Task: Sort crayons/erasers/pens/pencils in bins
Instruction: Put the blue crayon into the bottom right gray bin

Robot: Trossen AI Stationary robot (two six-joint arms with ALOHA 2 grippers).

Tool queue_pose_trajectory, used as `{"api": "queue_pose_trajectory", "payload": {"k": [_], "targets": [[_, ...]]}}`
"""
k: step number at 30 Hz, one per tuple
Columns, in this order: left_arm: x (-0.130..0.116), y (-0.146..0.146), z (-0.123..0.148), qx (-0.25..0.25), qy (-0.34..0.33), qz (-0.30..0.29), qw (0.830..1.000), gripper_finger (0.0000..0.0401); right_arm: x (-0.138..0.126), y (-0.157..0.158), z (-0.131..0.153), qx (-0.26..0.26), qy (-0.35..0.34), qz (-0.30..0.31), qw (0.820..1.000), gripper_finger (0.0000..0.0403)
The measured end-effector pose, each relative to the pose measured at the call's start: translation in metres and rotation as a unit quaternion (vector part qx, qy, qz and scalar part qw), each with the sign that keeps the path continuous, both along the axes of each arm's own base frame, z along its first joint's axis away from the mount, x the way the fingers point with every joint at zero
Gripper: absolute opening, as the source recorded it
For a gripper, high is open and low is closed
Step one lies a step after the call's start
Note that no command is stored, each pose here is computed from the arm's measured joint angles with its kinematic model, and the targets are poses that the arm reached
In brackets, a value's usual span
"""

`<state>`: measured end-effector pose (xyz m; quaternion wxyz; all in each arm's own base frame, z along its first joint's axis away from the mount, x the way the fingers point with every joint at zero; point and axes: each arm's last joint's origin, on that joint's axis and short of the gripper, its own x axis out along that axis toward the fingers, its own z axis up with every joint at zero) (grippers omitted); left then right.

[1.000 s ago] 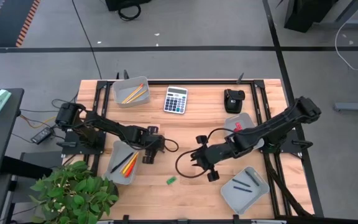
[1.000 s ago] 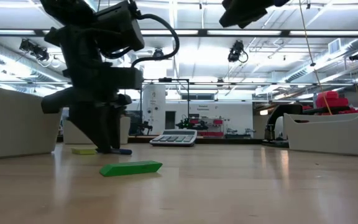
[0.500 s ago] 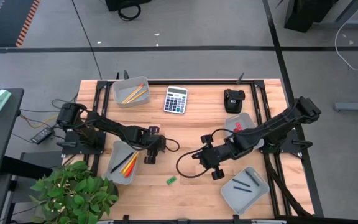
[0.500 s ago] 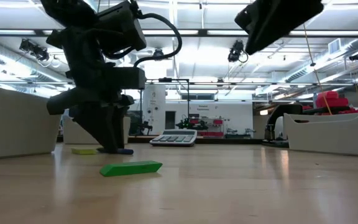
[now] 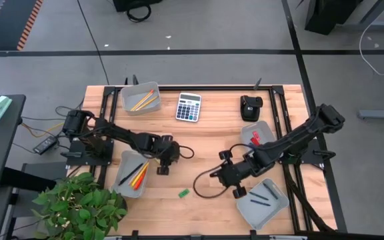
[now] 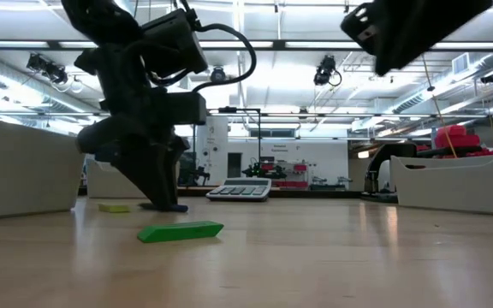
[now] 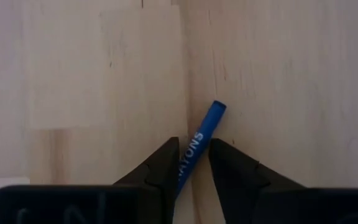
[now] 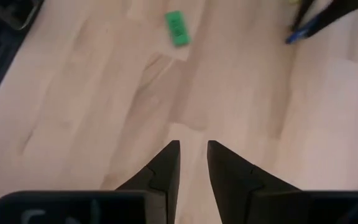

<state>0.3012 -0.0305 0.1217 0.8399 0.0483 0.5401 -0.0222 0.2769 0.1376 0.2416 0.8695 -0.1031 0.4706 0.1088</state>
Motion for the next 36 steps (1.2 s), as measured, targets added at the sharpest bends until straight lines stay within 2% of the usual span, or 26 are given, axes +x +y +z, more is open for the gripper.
{"api": "queue_pose_trajectory", "payload": {"k": [13,16,20,24,31,36], "targets": [[0.002,0.005,0.000,-0.034,-0.003,0.008,0.999,0.0032,-0.030,0.040,-0.010,0.015,0.026,0.041,0.999,0.0092],[0.002,0.004,0.001,-0.034,-0.004,0.007,0.999,0.0030,-0.035,0.046,-0.010,0.014,0.030,0.050,0.998,0.0092],[0.011,0.003,0.009,-0.038,-0.013,0.005,0.999,0.0045,-0.038,0.047,-0.003,0.019,0.045,0.031,0.998,0.0092],[0.023,0.001,0.021,-0.045,-0.046,-0.003,0.998,0.0045,-0.040,0.047,0.005,0.020,0.063,0.009,0.998,0.0092],[0.039,-0.007,0.043,-0.029,-0.094,-0.043,0.994,0.0025,-0.045,0.053,0.015,0.013,0.069,0.019,0.997,0.0092],[0.060,-0.011,0.070,-0.015,-0.188,-0.075,0.979,0.0040,-0.051,0.060,0.015,-0.011,0.045,0.000,0.999,0.0092]]}}
